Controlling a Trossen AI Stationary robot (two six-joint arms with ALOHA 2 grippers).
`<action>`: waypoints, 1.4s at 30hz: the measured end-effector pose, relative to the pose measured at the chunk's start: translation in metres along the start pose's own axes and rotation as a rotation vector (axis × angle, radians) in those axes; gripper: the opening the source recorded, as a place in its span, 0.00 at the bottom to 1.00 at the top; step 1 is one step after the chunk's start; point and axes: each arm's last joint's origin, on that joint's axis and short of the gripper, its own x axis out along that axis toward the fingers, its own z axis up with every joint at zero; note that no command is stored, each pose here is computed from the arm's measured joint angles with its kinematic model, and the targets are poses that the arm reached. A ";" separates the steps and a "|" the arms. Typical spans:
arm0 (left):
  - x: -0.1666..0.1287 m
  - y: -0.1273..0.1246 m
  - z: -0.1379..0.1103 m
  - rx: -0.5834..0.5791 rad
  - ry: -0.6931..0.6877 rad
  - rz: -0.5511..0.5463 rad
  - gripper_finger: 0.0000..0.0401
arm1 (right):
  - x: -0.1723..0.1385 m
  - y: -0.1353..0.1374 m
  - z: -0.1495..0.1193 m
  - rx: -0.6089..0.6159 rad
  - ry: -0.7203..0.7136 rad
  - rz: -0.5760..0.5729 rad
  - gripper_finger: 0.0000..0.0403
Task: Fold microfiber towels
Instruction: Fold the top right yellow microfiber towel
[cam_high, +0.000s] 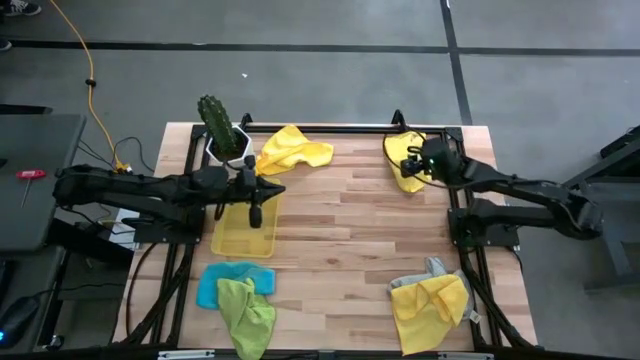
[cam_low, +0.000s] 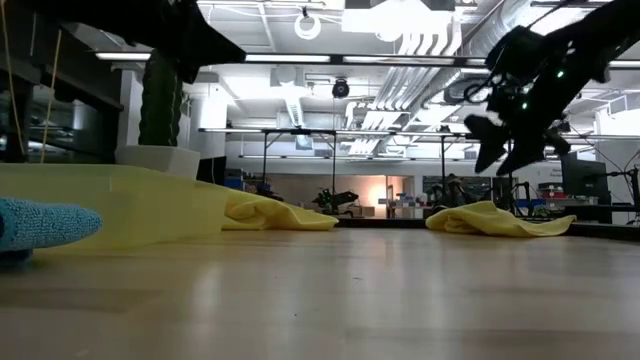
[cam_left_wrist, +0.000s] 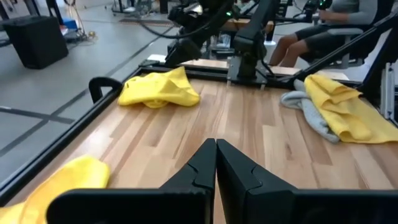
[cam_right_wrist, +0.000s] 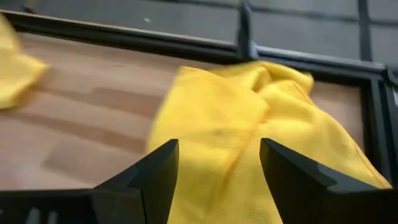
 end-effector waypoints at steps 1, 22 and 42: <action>0.001 0.000 0.000 -0.004 0.003 0.000 0.01 | 0.006 -0.002 0.001 0.014 0.011 -0.016 0.54; -0.001 0.000 0.000 -0.007 0.002 -0.001 0.01 | 0.060 -0.011 -0.004 0.086 0.175 -0.027 0.55; -0.001 0.000 0.000 -0.007 0.003 0.001 0.01 | 0.062 0.000 0.009 0.170 0.087 0.157 0.40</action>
